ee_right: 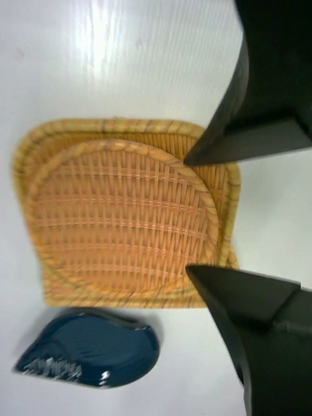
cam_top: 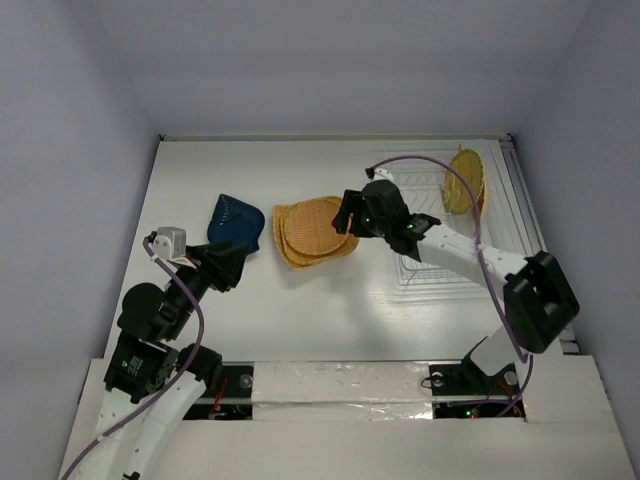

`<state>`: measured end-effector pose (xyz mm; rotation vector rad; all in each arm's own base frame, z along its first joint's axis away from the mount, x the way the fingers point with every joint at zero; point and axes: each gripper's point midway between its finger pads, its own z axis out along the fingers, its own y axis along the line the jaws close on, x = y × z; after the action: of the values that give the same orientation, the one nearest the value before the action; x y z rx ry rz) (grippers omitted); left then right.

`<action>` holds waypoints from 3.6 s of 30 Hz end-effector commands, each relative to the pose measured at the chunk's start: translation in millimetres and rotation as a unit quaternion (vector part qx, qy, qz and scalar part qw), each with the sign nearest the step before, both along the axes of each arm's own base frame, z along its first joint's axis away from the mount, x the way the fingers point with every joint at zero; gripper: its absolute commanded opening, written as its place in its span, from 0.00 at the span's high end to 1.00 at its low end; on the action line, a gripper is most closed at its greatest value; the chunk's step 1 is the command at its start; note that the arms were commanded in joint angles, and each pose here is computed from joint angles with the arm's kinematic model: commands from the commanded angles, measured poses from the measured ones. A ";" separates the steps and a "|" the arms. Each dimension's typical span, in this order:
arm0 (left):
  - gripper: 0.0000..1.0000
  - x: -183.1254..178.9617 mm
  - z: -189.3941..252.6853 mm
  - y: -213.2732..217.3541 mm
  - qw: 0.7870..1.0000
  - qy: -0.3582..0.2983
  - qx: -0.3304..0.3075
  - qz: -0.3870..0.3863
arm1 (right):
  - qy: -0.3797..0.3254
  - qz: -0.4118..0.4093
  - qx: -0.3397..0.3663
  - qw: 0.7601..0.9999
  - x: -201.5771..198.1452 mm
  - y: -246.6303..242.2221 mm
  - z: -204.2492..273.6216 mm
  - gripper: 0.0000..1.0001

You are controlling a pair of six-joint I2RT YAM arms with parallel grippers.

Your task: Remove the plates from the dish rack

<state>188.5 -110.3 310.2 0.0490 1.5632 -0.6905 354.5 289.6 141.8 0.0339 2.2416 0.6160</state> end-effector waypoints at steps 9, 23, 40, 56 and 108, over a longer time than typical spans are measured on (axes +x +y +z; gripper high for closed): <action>0.59 -3.0 12.5 -1.3 0.999 -0.031 -0.009 -0.008 | -0.160 -0.224 -0.075 0.959 30.3 -176.2 128.6 1.00; 0.84 -13.6 21.4 1.5 0.998 -0.051 -0.019 -0.010 | -0.087 -0.365 -0.203 0.905 77.0 -340.6 112.3 0.34; 0.63 -19.6 25.8 1.8 0.998 -0.062 -0.023 -0.015 | -0.016 -0.354 -0.255 0.900 106.4 -362.4 64.2 0.59; 0.61 -18.9 25.2 0.0 0.998 -0.060 -0.022 -0.019 | 0.010 -0.328 -0.275 0.904 104.0 -361.0 46.3 1.00; 0.61 -4.9 13.9 -0.4 0.999 -0.033 -0.012 -0.005 | -0.124 0.080 0.198 0.969 28.5 7.3 142.3 1.00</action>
<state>178.8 -108.9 318.4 0.0603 1.5181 -0.7064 385.1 261.0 232.0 0.0111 2.0559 0.8470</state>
